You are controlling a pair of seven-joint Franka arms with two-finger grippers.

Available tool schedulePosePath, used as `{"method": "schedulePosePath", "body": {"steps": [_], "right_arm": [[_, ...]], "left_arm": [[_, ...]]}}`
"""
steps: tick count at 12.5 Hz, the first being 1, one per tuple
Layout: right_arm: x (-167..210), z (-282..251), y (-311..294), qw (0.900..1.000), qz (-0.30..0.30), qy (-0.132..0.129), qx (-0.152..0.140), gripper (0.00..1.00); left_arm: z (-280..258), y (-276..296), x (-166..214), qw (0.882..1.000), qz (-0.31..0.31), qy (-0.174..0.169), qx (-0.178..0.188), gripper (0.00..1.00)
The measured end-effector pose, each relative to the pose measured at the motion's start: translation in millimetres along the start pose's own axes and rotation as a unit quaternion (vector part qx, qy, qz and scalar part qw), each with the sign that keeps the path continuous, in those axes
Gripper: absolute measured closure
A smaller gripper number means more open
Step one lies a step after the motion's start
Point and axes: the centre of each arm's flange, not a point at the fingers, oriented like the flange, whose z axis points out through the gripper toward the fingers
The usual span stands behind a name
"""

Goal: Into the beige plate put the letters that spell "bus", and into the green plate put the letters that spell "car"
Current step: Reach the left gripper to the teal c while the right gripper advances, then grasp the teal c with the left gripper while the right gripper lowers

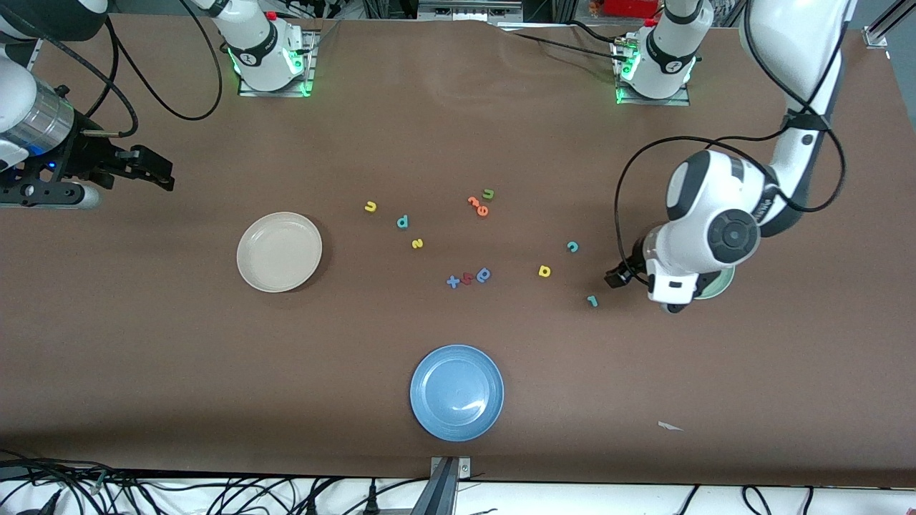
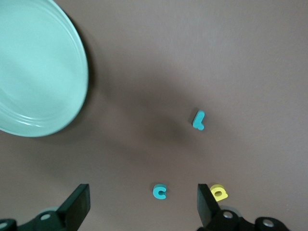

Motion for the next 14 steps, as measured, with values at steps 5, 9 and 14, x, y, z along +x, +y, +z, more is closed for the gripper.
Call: {"method": "schedulePosePath", "body": {"steps": [5, 9, 14], "right_arm": [[-4, 1, -18, 1.000, -0.017, -0.006, -0.001, 0.00], [-11, 4, -31, 0.999, -0.030, -0.028, -0.005, 0.00], [-16, 43, -98, 0.993, -0.089, -0.077, -0.015, 0.00]], "left_arm": [[71, -17, -46, 1.000, 0.017, 0.002, -0.003, 0.01], [101, -18, -75, 0.999, 0.033, 0.012, -0.012, 0.02], [117, -15, -79, 0.999, 0.038, 0.015, -0.016, 0.07]]}}
